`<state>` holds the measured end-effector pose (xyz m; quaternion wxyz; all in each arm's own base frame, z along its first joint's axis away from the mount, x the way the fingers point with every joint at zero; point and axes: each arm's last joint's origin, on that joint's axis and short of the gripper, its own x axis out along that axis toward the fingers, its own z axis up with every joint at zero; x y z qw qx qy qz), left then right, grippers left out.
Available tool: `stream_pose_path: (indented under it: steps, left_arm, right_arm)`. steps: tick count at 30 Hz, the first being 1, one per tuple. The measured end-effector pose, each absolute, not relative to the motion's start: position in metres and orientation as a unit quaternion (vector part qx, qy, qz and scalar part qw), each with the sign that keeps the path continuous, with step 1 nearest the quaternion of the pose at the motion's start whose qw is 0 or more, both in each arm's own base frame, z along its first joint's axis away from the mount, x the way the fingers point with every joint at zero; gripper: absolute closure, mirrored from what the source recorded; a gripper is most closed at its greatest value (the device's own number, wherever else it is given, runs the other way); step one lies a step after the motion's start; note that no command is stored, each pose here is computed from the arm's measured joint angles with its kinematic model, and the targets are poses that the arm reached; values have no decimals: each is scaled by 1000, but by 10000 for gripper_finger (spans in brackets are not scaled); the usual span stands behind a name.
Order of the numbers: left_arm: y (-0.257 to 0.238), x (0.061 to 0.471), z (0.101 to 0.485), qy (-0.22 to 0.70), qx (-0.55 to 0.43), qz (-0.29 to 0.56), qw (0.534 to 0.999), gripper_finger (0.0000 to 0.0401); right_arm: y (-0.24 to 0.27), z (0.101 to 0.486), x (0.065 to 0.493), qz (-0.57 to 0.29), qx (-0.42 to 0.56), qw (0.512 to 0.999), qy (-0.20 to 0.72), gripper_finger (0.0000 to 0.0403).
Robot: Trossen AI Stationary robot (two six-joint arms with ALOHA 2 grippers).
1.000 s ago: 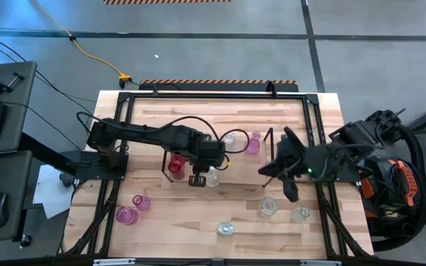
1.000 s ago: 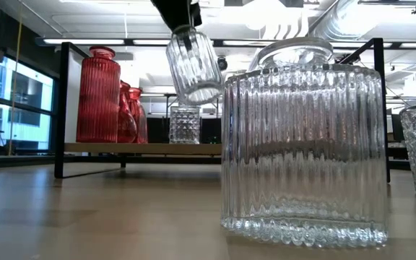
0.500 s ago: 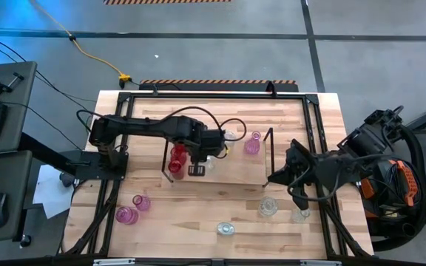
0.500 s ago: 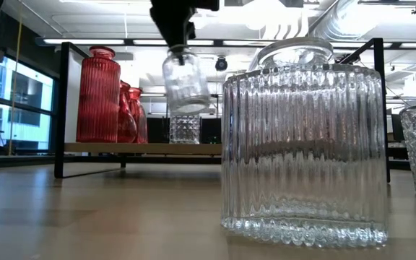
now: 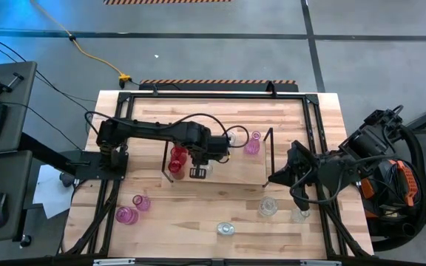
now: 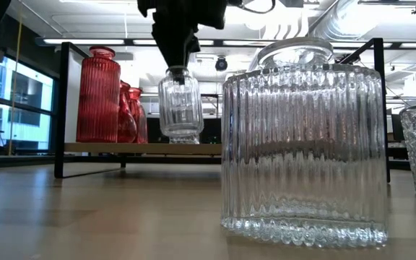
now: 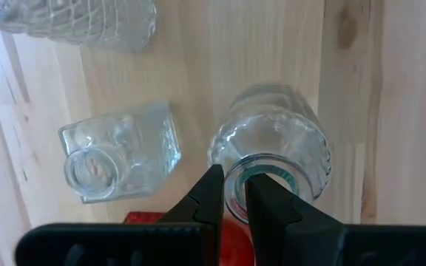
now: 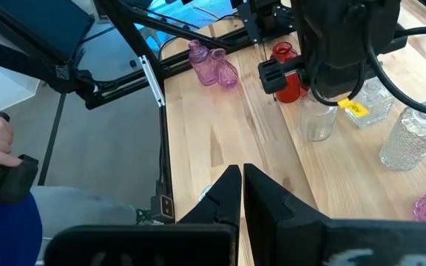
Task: Sort vases onto shelf
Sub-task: Put the transparent vase aligned with the other transparent vase on the shelf
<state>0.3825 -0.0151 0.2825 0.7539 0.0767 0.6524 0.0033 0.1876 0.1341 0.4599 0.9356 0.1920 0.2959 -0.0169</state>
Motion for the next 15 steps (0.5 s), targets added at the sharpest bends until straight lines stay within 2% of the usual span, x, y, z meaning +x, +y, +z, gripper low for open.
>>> stream_pose_path:
  steps: [15]
  left_arm:
    - [-11,384,280,649,104,2,754,371]
  right_arm:
    - [134,460,188,-16,194,936,294,402]
